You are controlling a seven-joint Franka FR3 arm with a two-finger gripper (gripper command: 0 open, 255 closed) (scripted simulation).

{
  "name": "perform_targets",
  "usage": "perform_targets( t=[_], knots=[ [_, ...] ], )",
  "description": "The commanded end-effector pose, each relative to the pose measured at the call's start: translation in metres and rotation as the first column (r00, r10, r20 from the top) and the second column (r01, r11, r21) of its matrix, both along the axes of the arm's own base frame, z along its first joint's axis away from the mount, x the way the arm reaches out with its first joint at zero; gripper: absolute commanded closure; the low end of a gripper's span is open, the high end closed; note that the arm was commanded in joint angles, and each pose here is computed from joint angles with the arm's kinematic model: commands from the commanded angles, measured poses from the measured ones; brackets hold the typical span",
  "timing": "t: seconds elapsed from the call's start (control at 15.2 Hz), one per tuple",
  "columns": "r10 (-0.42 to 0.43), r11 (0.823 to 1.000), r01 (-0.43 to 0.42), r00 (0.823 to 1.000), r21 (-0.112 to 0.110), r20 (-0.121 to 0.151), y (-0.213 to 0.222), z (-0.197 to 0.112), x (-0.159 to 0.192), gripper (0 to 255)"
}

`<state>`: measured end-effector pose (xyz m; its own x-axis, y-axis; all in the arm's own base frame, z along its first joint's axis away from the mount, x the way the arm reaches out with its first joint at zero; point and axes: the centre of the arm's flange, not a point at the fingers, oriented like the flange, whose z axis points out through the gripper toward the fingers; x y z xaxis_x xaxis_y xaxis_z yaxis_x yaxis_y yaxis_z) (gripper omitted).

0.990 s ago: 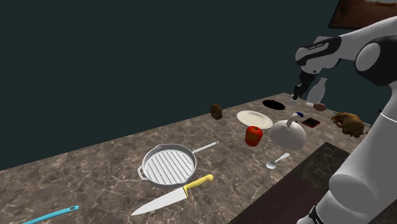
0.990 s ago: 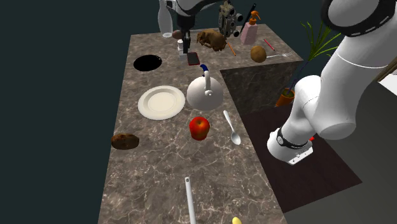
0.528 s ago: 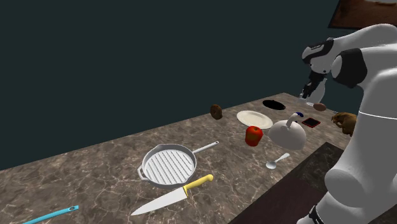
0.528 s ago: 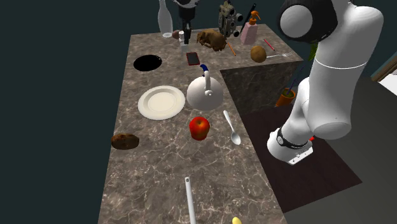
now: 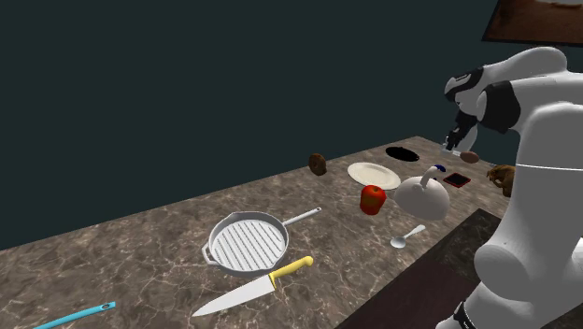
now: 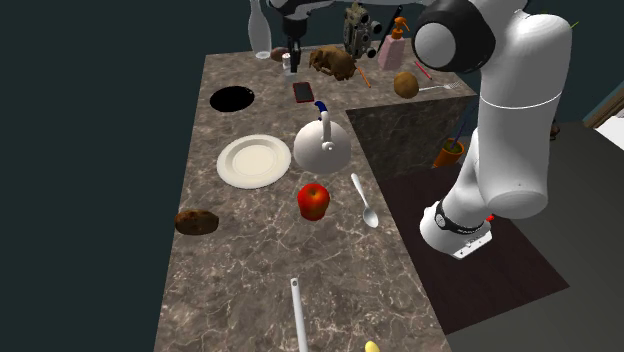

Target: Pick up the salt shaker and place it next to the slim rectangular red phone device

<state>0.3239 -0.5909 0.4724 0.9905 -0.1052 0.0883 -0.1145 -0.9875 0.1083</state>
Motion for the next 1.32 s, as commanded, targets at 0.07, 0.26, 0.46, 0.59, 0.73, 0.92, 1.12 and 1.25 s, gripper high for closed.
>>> perform_targets(
  t=[0.07,0.26,0.46,0.59,0.73,0.92,1.12,1.25],
  knots=[
    [0.000,1.000,0.000,1.000,-0.001,0.000,0.000,-0.015,0.000,255],
    [0.000,1.000,0.000,1.000,-0.001,0.000,0.000,-0.031,0.000,255],
    [0.000,1.000,0.000,1.000,-0.001,0.000,0.000,-0.047,0.000,255],
    [0.000,1.000,0.000,1.000,-0.001,0.000,0.000,-0.058,0.000,255],
    [0.000,1.000,0.000,1.000,-0.001,0.000,0.000,-0.068,0.000,255],
    [0.000,1.000,0.000,1.000,-0.001,0.000,0.000,-0.084,0.000,255],
    [0.000,1.000,0.000,1.000,-0.001,0.000,0.000,-0.100,0.000,255],
    [0.000,1.000,0.000,1.000,-0.001,0.000,0.000,-0.110,0.000,255]
  ],
)
